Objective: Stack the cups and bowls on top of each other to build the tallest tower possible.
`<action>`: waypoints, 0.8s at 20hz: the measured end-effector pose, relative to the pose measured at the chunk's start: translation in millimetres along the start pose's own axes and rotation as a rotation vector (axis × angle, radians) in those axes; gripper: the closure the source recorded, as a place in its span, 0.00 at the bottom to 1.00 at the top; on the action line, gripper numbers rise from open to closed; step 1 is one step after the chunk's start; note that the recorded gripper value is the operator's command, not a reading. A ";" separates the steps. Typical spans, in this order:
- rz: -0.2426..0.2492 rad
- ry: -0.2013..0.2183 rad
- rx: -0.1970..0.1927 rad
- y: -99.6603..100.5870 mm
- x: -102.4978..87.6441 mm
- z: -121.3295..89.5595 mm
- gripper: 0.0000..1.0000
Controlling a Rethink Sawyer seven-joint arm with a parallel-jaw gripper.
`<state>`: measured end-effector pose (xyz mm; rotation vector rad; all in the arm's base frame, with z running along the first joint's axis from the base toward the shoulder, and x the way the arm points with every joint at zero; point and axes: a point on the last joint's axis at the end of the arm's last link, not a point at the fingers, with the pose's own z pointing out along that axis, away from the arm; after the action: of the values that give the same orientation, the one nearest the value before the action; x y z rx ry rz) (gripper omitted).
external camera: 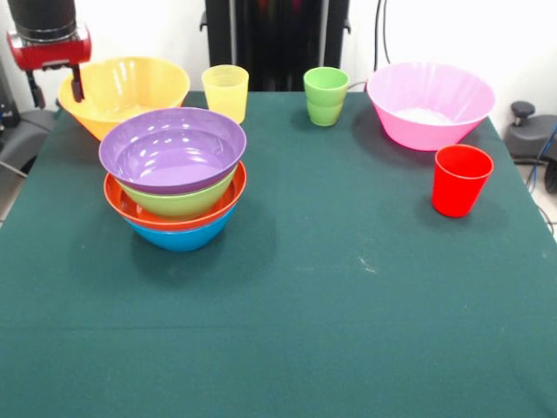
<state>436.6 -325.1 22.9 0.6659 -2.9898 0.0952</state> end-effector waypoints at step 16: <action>0.010 -0.056 -0.054 38.4 21.0 77.1 0.00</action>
<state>396.6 -305.2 -53.6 0.6591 -3.0375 -0.0035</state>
